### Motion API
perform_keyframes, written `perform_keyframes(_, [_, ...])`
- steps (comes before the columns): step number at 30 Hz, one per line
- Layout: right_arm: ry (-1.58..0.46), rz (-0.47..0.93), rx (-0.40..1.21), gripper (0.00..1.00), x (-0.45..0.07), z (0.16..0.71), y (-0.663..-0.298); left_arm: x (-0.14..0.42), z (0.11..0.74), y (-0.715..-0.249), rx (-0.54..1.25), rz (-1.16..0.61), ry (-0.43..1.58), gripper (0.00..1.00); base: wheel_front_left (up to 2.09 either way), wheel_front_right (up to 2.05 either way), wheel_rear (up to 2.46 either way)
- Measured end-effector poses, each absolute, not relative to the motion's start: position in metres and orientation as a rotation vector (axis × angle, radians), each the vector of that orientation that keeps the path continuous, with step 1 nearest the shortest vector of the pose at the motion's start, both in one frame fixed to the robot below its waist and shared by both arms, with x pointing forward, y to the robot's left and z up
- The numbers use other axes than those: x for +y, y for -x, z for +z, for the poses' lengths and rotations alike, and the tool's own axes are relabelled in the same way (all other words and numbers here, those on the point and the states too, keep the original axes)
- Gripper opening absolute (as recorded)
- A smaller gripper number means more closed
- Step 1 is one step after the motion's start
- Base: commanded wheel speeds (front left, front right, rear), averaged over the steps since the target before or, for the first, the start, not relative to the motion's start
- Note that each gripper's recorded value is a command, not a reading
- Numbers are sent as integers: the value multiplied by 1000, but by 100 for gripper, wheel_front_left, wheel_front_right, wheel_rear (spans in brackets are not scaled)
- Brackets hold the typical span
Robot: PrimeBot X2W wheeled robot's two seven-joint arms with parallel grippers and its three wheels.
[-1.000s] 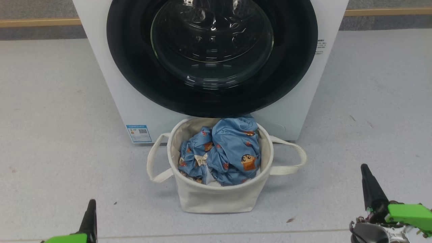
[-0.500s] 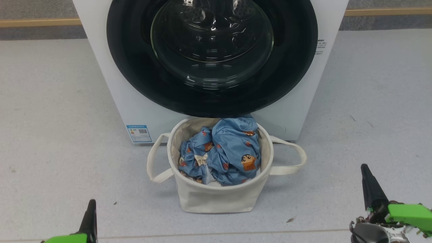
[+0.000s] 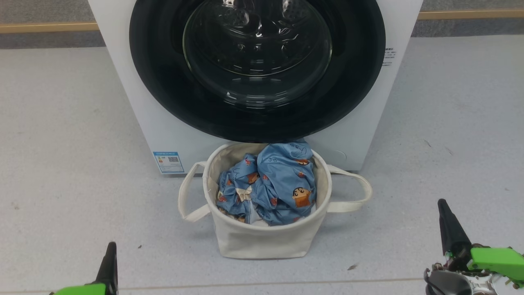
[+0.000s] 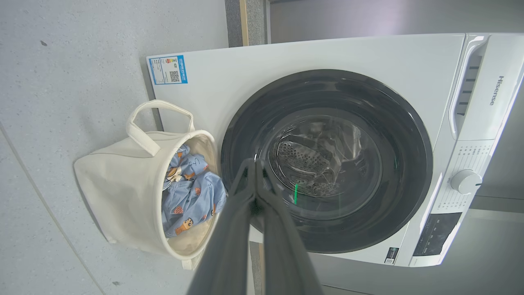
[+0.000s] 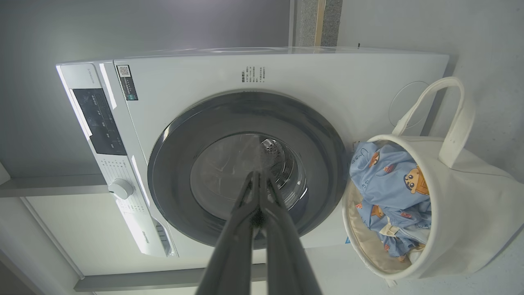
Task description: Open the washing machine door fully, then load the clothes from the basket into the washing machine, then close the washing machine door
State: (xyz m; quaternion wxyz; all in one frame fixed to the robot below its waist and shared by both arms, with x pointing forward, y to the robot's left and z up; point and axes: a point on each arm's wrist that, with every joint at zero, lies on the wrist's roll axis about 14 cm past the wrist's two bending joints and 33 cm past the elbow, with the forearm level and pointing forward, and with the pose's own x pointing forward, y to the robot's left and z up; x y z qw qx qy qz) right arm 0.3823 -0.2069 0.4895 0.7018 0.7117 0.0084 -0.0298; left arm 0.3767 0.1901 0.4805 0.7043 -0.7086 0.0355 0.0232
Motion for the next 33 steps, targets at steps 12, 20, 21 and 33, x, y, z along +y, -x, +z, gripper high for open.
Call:
perform_keyframes(12, [-1584,-66,19,0,-207,489,-382,190,481,-377,79,51,1576,0,0,0,0])
perform_keyframes(20, [-1584,-67,18,0,-207,489,-382,190,481,-377,79,51,1576,0,0,0,0])
perform_keyframes(21, [-1584,-67,18,0,-207,489,-382,190,481,-377,79,51,1576,0,0,0,0])
perform_keyframes(33, [-1584,-67,18,0,-207,489,-382,190,480,-377,79,51,1576,0,0,0,0])
